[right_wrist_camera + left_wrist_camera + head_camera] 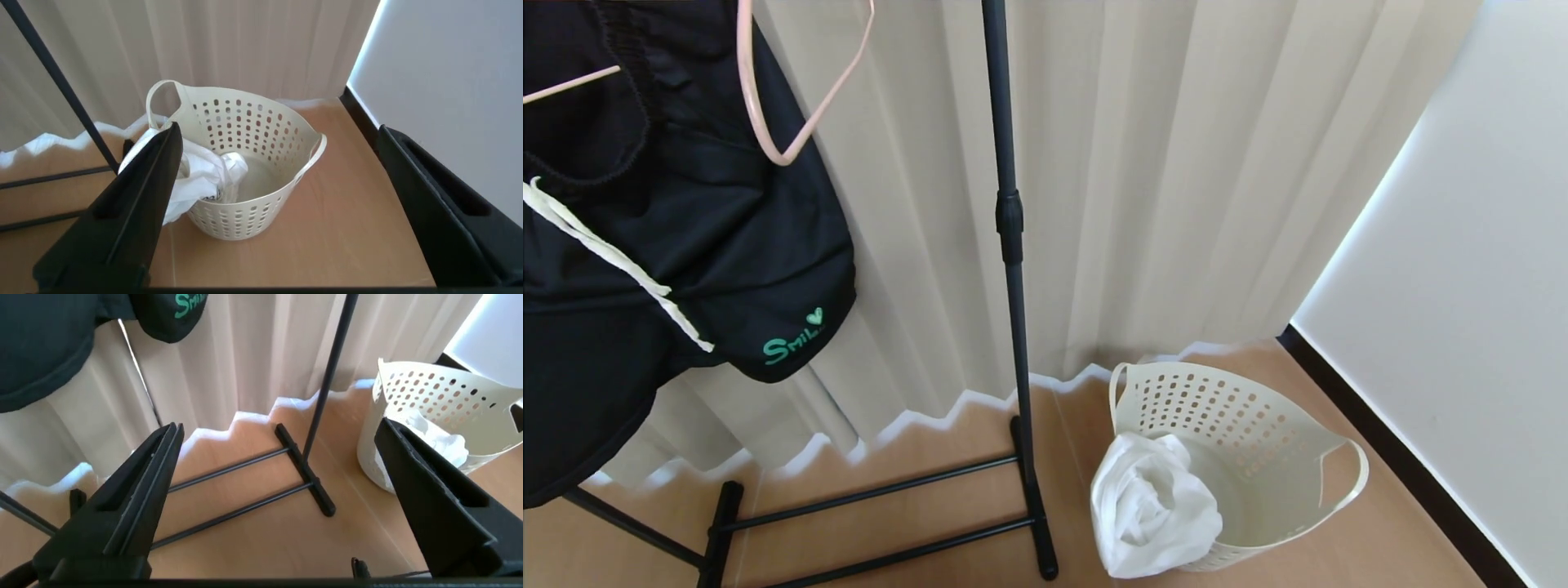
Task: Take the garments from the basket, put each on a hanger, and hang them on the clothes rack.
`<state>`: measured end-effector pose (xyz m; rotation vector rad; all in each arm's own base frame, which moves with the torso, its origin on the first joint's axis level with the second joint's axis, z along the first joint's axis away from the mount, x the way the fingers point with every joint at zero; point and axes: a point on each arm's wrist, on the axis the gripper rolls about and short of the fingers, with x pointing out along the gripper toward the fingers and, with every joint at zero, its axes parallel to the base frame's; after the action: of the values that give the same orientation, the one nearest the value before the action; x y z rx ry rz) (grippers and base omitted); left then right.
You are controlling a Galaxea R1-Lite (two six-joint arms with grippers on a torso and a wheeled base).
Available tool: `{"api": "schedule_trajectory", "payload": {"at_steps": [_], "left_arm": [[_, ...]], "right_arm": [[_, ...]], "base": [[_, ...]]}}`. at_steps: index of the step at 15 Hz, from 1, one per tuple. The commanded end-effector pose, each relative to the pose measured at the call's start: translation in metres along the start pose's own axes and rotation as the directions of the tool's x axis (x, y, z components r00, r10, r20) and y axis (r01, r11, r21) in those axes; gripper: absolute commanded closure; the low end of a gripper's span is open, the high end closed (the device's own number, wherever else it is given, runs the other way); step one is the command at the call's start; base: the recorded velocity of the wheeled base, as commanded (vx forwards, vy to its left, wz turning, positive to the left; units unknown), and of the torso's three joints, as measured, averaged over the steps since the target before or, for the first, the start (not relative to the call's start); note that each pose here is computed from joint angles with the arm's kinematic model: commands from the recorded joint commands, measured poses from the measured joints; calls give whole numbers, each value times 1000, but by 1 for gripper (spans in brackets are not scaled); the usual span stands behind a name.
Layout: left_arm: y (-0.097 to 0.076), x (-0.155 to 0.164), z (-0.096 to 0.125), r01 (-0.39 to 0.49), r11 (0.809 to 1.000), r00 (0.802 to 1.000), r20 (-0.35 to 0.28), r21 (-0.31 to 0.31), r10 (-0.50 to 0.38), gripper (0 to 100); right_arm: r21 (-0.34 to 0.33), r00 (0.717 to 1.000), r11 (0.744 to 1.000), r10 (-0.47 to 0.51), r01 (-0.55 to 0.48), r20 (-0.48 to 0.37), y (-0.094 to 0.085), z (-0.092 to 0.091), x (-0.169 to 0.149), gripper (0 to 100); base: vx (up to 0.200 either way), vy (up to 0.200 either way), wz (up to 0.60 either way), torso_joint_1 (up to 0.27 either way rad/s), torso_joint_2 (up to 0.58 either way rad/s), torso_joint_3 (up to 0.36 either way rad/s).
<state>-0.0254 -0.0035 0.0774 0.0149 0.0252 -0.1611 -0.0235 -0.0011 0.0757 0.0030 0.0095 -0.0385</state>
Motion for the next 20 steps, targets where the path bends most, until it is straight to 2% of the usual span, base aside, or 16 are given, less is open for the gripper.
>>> {"api": "schedule_trajectory", "payload": {"at_steps": [1,17,18,19,20], "left_arm": [[0,0,0,0,1000,1000,-1,0,0,0],[0,0,0,-1,1000,1000,-1,-5,1,0],[0,0,0,-1,1000,1000,-1,-5,1,0],[0,0,0,-1,1000,1000,-1,-5,1,0],[0,0,0,-1,1000,1000,-1,-5,1,0]], "right_arm": [[0,1000,1000,0,0,-1,0,0,0,0],[-13,1000,1000,11,-11,-9,0,0,0,0],[-20,999,999,37,-37,-24,1,0,0,0],[-20,995,998,53,-55,-79,1,2,3,0],[-18,976,995,97,-103,-194,1,4,12,0]], "base": [[0,0,0,7,7,-198],[0,0,0,4,4,-197],[0,0,0,7,2,-198],[0,0,0,-2,2,-119],[0,0,0,-2,2,-71]]}}
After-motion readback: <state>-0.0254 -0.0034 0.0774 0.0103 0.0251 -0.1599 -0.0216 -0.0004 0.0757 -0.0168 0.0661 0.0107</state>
